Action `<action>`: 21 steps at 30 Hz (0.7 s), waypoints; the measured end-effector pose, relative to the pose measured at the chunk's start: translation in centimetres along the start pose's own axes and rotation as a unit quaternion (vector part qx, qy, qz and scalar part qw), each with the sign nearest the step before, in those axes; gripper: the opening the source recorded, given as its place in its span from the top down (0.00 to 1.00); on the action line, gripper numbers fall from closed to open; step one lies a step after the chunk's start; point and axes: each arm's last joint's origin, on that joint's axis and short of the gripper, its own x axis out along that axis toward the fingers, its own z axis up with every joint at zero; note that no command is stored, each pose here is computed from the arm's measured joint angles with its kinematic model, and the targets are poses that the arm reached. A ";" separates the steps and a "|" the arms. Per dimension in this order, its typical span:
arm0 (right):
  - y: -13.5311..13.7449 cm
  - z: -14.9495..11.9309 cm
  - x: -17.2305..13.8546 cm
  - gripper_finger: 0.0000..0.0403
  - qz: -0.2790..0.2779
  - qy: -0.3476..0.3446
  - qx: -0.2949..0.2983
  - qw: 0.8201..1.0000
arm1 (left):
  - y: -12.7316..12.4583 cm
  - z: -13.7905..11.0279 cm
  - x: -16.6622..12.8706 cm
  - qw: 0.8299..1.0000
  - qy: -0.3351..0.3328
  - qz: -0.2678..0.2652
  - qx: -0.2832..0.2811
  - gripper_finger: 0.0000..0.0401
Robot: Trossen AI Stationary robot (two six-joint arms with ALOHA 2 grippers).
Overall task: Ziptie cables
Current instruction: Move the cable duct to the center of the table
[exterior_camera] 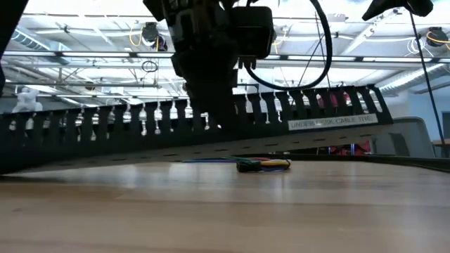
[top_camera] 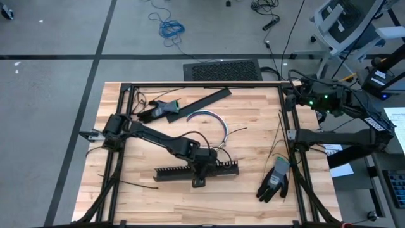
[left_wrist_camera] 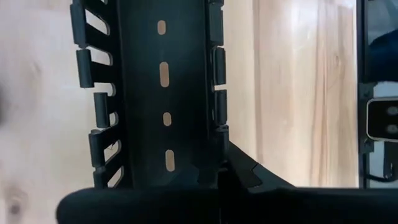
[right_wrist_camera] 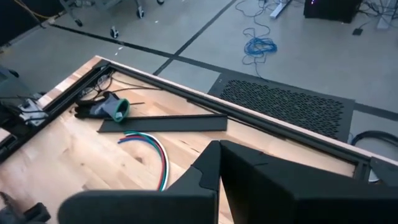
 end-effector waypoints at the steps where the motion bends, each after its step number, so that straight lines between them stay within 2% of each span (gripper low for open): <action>1: 0.0 0.0 0.0 1.00 0.000 0.000 -0.004 1.000 | 0.0 0.0 0.0 1.000 0.002 0.000 0.000 0.99; 6: 0.0 0.0 0.0 1.00 0.000 0.000 -0.014 1.000 | 0.2 -0.3 0.0 1.000 0.018 0.005 0.025 0.96; 13: 0.0 0.0 0.0 1.00 0.000 0.000 -0.010 1.000 | 0.1 -0.3 0.0 0.999 0.017 0.000 0.030 0.92; 21: 0.0 0.0 0.0 1.00 0.001 -0.001 -0.005 1.000 | 0.9 -0.1 -0.3 1.000 0.019 -0.001 -0.001 0.69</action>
